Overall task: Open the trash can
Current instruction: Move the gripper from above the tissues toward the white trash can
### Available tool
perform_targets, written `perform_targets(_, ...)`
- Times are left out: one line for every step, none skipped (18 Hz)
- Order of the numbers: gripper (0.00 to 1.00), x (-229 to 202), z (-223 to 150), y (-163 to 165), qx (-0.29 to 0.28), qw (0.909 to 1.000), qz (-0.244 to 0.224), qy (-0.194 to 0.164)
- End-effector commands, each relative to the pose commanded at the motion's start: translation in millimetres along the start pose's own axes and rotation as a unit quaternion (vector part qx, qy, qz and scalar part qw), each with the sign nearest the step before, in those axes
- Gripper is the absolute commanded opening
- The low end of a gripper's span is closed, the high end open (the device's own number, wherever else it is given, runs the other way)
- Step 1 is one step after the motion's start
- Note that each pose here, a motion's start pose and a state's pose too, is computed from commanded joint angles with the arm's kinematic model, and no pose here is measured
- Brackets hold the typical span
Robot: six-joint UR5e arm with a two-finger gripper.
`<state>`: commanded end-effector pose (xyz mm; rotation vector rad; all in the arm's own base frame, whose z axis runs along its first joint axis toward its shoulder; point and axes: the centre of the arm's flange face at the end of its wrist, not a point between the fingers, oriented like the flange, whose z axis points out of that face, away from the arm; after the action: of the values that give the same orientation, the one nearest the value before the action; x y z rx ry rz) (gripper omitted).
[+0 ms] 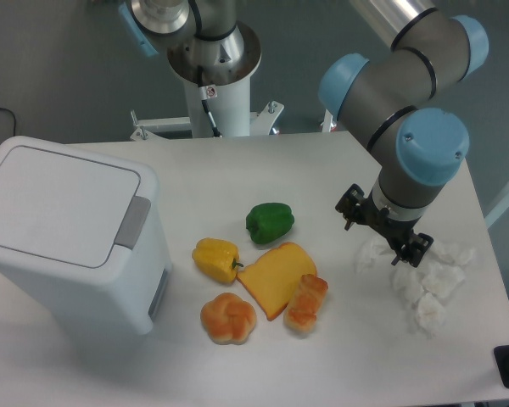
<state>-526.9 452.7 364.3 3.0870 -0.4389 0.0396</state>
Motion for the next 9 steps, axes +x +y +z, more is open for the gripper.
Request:
perform_targets(1.00,0.6,-0.3,0.1,0.000,1.0000,0.000,0.000)
perform_targets(1.00,2.3,-0.7,-2.6,0.000,1.0000,0.004,-0.001)
perform_targets(1.00,5.1,-3.0,-7.3,0.001,1.0000,0.008,-0.003)
perform_targets(1.00,8.4,-4.2,-13.8,0.000,0.9998,0.017,-0.005)
perform_targets(1.00,11.1,-3.5,-16.3,0.001,0.9998,0.020,-0.009)
perform_targets(1.00,18.7,0.0,-20.7,0.003,0.9996,0.023,-0.017)
perform_targets(1.00,29.0,6.9,-23.2,0.006,0.9992,0.024,-0.030)
perform_targets(1.00,35.4,13.2,-22.5,0.013,0.9982,0.023,-0.054)
perform_targets(1.00,42.2,20.1,-21.7,0.019,0.9966,0.021,-0.077)
